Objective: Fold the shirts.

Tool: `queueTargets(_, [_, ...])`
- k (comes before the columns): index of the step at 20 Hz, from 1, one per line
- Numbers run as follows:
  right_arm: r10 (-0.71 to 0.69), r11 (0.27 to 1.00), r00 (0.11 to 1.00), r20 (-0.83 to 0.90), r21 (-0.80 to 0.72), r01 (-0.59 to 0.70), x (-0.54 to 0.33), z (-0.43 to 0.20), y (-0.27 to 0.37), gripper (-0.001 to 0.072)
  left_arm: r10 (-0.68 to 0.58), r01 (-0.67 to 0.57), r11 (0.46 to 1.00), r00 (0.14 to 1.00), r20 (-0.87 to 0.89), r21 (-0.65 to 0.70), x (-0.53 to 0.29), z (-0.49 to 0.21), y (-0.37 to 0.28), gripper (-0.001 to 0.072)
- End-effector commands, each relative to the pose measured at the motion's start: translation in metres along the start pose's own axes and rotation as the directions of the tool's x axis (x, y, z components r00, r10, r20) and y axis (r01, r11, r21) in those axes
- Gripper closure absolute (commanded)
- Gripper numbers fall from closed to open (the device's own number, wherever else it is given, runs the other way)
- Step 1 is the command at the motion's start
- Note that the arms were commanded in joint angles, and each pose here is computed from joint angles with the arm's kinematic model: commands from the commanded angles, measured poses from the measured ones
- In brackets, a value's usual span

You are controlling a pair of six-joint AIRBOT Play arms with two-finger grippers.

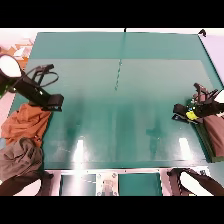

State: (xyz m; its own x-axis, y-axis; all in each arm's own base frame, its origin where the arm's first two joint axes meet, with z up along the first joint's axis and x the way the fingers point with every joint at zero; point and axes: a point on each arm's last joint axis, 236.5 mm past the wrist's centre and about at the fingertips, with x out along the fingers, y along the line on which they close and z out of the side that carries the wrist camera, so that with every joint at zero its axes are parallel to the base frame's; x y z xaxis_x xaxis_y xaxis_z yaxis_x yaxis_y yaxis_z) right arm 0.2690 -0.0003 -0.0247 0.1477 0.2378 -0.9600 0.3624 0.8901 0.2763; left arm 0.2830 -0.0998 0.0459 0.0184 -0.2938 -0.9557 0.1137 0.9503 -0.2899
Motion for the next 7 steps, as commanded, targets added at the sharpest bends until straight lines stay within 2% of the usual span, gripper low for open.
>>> queueTargets(1, [0.011, 1.0, 1.0, -0.01, -0.013, -0.011, 0.0085, -0.0105, 0.0021, 0.0698, -0.001, 0.001, 1.0, 1.0, -0.006, -0.016, 0.0103, -0.0119, 0.0022, 0.0683])
queueTargets(7, [0.011, 1.0, 1.0, -0.01, -0.013, -0.011, 0.0085, -0.0106, 0.0021, 0.0698, 0.0, 0.001, 1.0, 1.0, 0.013, -0.016, 0.0102, -0.0072, 0.0023, 0.0683])
